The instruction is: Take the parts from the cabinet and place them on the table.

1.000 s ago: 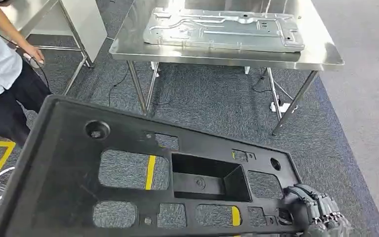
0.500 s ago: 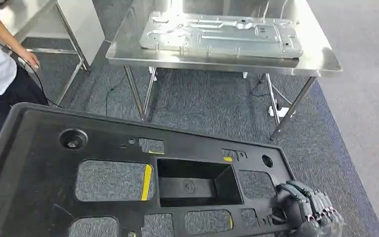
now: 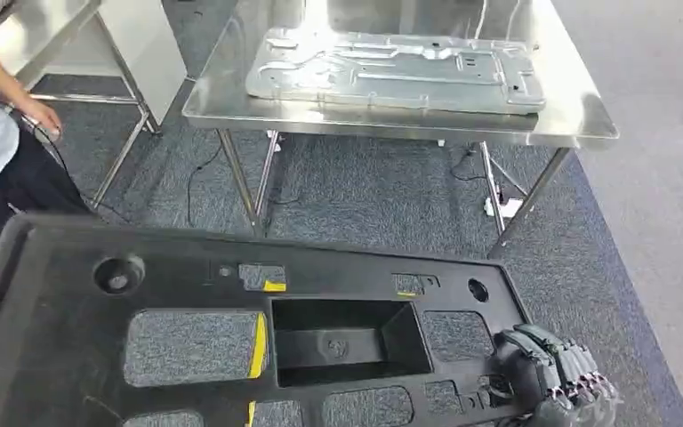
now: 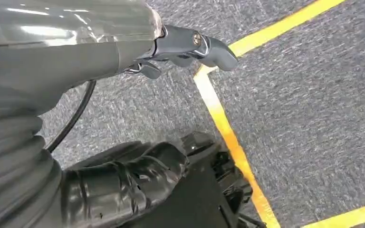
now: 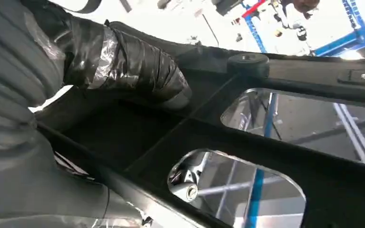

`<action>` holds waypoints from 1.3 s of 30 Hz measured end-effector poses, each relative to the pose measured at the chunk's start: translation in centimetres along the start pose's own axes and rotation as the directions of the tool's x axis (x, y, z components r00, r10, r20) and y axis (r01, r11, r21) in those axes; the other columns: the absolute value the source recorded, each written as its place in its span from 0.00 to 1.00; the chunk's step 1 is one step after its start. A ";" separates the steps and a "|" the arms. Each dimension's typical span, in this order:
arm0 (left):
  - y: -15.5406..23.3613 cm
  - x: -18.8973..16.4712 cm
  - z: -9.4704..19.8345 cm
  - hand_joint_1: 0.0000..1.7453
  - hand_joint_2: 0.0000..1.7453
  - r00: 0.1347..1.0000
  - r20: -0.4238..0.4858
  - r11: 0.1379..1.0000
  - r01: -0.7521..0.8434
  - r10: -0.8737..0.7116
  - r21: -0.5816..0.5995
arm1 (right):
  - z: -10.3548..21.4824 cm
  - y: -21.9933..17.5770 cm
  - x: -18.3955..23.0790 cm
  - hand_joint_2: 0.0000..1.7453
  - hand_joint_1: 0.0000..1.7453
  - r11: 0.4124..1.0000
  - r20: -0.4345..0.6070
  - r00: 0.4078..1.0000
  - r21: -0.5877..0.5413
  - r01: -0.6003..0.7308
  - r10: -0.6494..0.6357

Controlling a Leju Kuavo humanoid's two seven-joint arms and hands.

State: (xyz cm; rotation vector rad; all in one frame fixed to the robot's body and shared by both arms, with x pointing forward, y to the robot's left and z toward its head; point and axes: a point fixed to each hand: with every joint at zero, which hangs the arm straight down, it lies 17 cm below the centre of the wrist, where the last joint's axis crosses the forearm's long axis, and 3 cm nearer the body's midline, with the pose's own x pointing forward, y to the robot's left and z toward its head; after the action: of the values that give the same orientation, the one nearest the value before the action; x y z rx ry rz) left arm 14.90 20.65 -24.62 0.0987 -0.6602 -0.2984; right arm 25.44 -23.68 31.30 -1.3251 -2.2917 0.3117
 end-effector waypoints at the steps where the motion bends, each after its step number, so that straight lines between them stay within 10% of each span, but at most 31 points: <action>1: 0.0 0.1 0.0 0.00 1.00 1.000 0.001 1.000 0.001 -0.001 0.000 | 0.0 0.0 0.1 1.00 1.00 1.000 0.001 1.000 0.000 0.001 -0.001; 39: 0.0 -0.2 0.1 0.00 1.00 1.000 0.001 1.000 0.012 -0.012 -0.007 | -0.4 0.4 0.6 1.00 1.00 1.000 0.024 1.000 -0.002 0.018 -0.018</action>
State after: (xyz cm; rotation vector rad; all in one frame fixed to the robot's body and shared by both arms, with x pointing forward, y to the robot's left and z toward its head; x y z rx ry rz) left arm 14.66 20.72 -24.68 0.0963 -0.6593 -0.3120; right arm 25.68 -23.00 31.60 -1.3079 -2.3227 0.3209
